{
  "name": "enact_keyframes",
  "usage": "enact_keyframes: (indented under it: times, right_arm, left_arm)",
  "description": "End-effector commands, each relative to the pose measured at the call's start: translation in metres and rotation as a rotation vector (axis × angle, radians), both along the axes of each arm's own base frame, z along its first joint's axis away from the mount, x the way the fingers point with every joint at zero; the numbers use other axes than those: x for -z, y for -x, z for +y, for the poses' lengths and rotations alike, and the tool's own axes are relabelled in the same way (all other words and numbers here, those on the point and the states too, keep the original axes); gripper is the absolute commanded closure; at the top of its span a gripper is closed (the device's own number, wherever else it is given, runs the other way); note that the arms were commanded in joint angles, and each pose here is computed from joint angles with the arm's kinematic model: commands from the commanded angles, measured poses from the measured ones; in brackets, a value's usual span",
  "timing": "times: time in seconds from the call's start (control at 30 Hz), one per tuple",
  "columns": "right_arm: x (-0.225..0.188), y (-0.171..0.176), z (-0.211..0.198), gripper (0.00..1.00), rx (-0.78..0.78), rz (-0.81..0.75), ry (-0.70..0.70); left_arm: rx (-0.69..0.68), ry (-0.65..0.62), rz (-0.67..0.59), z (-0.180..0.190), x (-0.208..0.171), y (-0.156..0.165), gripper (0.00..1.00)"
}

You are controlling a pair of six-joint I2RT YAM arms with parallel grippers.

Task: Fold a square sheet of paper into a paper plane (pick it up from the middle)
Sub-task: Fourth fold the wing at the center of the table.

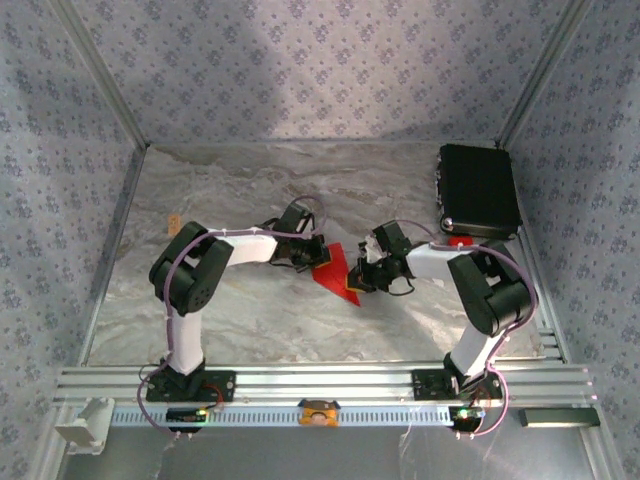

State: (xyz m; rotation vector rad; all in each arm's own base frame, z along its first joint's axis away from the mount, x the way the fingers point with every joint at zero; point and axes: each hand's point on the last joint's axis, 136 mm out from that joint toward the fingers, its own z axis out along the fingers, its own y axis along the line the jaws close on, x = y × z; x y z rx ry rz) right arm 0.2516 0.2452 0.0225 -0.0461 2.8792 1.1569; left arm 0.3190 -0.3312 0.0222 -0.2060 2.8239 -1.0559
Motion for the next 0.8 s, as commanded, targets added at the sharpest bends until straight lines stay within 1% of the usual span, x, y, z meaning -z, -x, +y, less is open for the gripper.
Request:
enact_keyframes:
  times: [0.0,0.07,0.17,0.27,0.37,0.47,0.67,0.77]
  right_arm:
    - [-0.019,-0.001,0.01,1.0,-0.043,-0.023,-0.01]
    - [-0.022,-0.005,0.021,1.0,-0.069,-0.03,-0.012]
    - [-0.015,-0.011,0.033,1.0,-0.087,-0.032,0.008]
    - [-0.001,-0.022,0.034,1.0,-0.068,-0.03,0.053]
    - [0.012,-0.025,0.03,1.0,-0.061,-0.012,0.082]
    - [0.018,-0.018,0.023,1.0,-0.058,0.012,0.077]
    - [0.011,0.012,0.016,1.0,-0.073,0.044,0.013]
    - [0.01,0.021,0.009,1.0,-0.067,0.039,0.015]
  left_arm:
    - [-0.014,-0.066,0.052,0.012,0.022,0.008,0.99]
    - [-0.014,-0.065,0.05,0.012,0.022,0.007,1.0]
    - [-0.012,-0.061,0.05,0.01,0.021,0.007,0.99]
    - [-0.009,-0.061,0.047,0.01,0.021,0.006,1.0]
    - [-0.008,-0.063,0.048,0.011,0.021,0.007,1.0]
    - [-0.01,-0.071,0.05,0.013,0.023,0.008,1.0]
    - [-0.019,-0.076,0.052,0.017,0.026,0.007,1.0]
    - [-0.023,-0.077,0.054,0.017,0.028,0.006,1.0]
